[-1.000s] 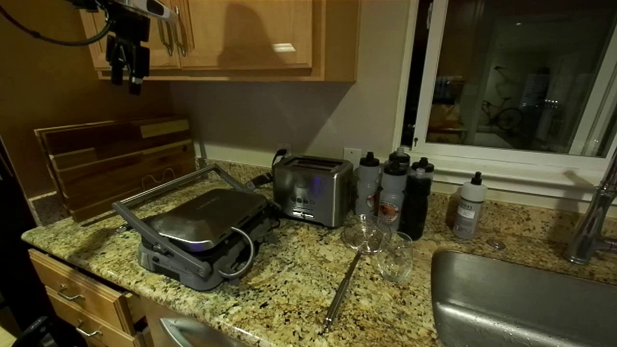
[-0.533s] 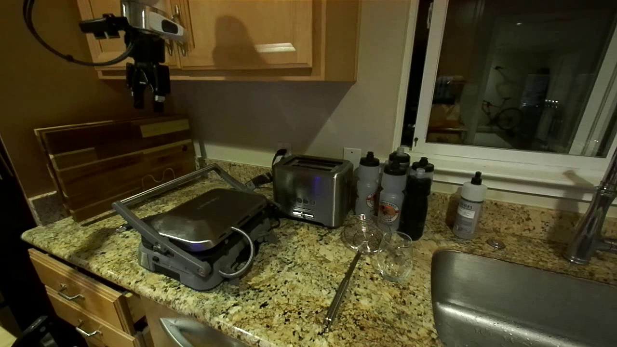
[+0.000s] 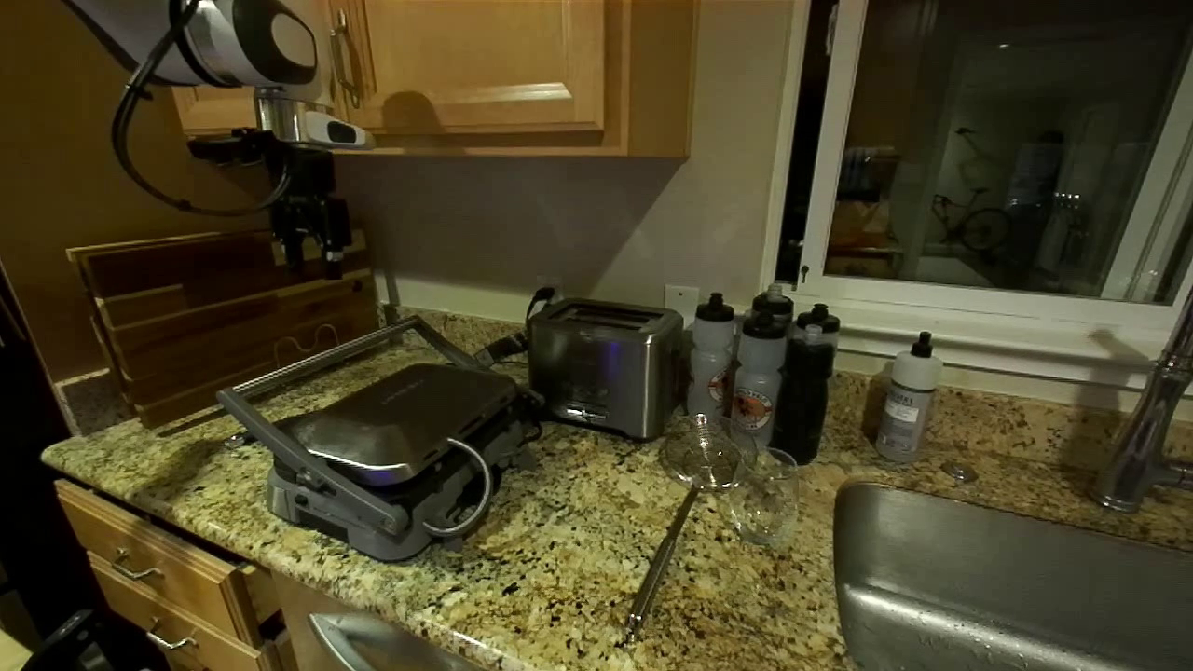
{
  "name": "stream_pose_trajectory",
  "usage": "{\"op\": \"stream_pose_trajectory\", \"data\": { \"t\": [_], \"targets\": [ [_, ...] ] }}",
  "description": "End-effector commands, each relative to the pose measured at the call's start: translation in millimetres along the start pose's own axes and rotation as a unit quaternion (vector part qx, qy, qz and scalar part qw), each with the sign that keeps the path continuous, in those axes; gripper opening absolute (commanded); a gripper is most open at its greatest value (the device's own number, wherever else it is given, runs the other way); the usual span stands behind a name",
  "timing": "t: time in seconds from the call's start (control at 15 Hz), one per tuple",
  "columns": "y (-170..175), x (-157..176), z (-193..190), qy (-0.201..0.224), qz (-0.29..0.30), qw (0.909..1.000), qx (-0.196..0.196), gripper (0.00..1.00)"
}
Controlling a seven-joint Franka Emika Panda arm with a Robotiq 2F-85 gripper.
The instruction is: Open the grill sandwich maker
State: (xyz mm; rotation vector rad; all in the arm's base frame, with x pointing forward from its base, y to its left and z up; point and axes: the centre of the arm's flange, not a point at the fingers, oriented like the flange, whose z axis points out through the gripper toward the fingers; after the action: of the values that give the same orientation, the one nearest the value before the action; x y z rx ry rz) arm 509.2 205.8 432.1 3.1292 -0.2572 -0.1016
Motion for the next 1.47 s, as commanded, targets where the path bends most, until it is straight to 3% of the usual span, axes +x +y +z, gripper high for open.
{"op": "stream_pose_trajectory", "data": {
  "t": [0.0,0.4,0.8,1.4],
  "targets": [
    [-1.7,0.0,5.4,-0.002,-0.001,1.0,0.0,1.0],
    [-2.0,0.8,11.3,-0.007,-0.001,1.0,-0.002,1.0],
    [-13.7,-13.9,65.6,0.054,-0.022,0.9973,-0.045,1.0],
    [-11.3,-28.3,143.6,0.118,-0.022,0.9917,-0.045,1.0]
  ]
}}
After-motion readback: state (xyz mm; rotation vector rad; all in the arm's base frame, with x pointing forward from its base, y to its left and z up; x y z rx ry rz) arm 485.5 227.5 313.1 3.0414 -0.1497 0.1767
